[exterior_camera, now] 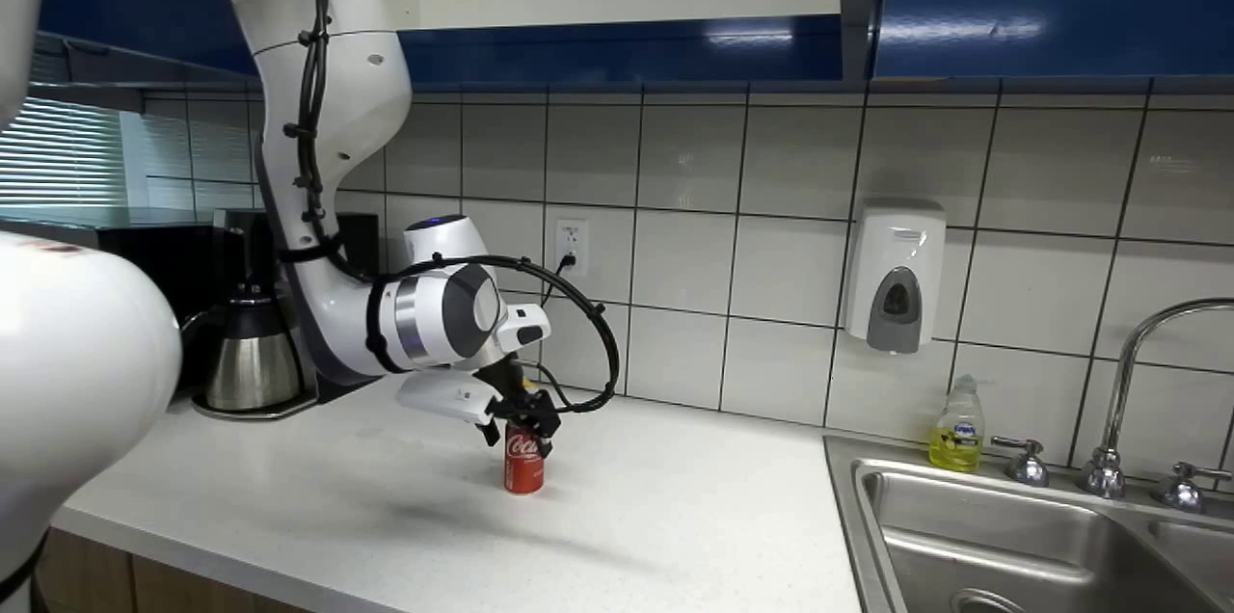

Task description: Put the can in the top cabinet

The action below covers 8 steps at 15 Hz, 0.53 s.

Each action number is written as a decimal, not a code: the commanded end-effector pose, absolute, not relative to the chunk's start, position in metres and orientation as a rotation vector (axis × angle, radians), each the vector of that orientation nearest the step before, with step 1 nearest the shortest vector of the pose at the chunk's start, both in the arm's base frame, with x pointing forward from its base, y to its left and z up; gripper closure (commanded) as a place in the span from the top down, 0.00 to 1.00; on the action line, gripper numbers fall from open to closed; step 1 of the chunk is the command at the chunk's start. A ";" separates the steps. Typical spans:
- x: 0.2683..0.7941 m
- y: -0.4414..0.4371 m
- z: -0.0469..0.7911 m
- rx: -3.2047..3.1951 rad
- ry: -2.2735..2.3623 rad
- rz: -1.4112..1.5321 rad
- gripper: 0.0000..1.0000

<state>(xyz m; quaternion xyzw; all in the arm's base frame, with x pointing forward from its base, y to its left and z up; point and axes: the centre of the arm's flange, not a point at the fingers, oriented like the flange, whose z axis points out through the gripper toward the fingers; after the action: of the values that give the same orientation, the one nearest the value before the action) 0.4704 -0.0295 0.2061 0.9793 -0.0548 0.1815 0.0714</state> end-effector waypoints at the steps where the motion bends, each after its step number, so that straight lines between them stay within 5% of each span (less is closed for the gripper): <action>1: 0.474 -0.026 0.206 2.929 -0.191 0.586 1.00; 7: 0.477 -0.024 0.203 2.926 -0.188 0.589 1.00; 8: 0.478 -0.024 0.202 2.925 -0.181 0.589 0.86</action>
<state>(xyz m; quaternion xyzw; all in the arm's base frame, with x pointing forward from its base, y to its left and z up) 0.4733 -0.0268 0.2039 0.9781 -0.0534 0.1871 0.0739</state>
